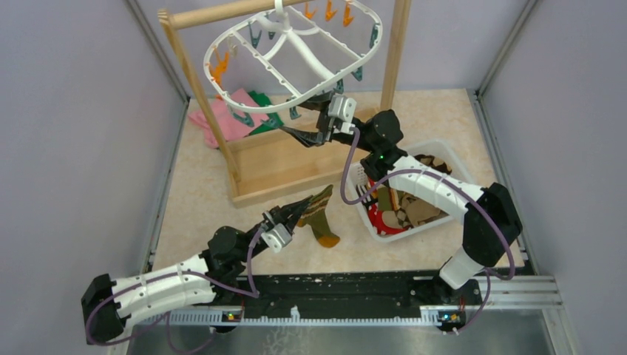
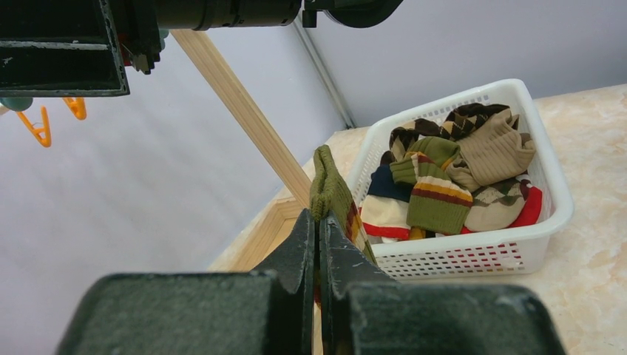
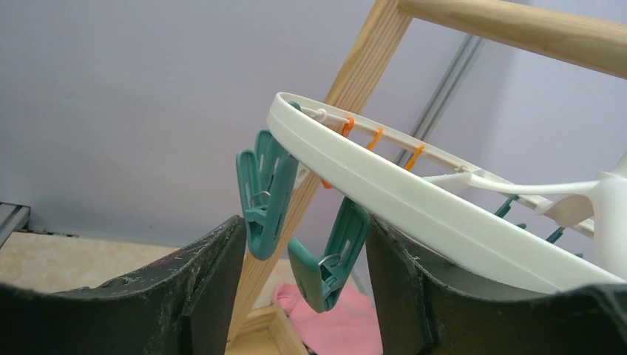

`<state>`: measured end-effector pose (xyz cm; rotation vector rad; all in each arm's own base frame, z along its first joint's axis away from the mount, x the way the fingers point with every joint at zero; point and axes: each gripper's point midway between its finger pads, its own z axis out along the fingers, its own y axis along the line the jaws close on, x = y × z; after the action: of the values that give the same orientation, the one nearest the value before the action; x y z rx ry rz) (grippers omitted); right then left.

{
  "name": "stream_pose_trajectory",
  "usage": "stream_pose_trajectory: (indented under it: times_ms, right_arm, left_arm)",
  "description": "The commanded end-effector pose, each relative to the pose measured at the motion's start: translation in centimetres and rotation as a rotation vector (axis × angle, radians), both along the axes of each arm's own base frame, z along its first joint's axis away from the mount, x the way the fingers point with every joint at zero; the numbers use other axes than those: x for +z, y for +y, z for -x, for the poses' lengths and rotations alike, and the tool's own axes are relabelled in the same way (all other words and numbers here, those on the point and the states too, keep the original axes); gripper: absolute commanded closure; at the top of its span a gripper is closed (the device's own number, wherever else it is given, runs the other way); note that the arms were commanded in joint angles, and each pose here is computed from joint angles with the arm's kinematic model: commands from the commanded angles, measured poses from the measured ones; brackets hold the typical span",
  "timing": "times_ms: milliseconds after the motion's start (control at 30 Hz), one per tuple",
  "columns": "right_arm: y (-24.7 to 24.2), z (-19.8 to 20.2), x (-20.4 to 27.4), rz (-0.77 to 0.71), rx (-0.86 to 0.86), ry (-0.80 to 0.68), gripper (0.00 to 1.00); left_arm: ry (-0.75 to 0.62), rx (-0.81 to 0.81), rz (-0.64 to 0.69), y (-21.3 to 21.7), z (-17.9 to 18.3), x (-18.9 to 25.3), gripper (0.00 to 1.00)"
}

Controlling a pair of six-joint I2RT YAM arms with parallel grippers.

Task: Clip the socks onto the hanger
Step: Open the clamp at the hanger.

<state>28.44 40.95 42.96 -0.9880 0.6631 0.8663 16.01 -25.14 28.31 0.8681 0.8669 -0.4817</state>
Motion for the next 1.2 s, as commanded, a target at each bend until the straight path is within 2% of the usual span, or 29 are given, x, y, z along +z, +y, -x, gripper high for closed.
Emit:
stream_pose_trajectory:
  times_ms: [0, 467, 533, 567, 633, 800, 933, 1167]
  right_arm:
    - [0.1, 0.9, 2.6, -0.056, 0.019, -0.044, 0.41]
    - [0.2, 0.9, 2.4, -0.053, 0.02, -0.041, 0.56]
    - [0.1, 0.8, 2.4, -0.055, 0.016, -0.042, 0.75]
    - [0.1, 0.7, 2.5, -0.058, 0.011, -0.039, 0.79]
    - [0.1, 0.6, 2.5, -0.06, 0.007, -0.037, 0.83]
    - [0.0, 0.6, 2.5, -0.064, 0.003, -0.031, 1.0]
    - [-0.1, 0.7, 2.3, -0.063, 0.007, -0.023, 1.0]
    - [-0.3, 1.5, 2.2, -0.059, 0.037, 0.027, 1.0]
  left_arm:
    - [-0.022, 0.005, 0.041, 0.4, 0.1, 1.4, 1.0]
    - [-0.021, 0.007, 0.04, 0.4, 0.0, 1.4, 1.0]
    - [-0.02, 0.006, 0.039, 0.4, 0.1, 1.3, 1.0]
    - [-0.02, 0.007, 0.04, 0.4, 0.0, 1.4, 1.0]
    - [-0.019, 0.007, 0.041, 0.4, 0.0, 1.4, 1.0]
    - [-0.019, 0.008, 0.042, 0.5, 0.0, 1.4, 1.0]
    - [0.007, 0.05, 0.05, 0.8, -0.7, 1.3, 1.0]
    - [0.017, 0.25, 0.06, 2.4, -4.4, 2.5, 1.0]
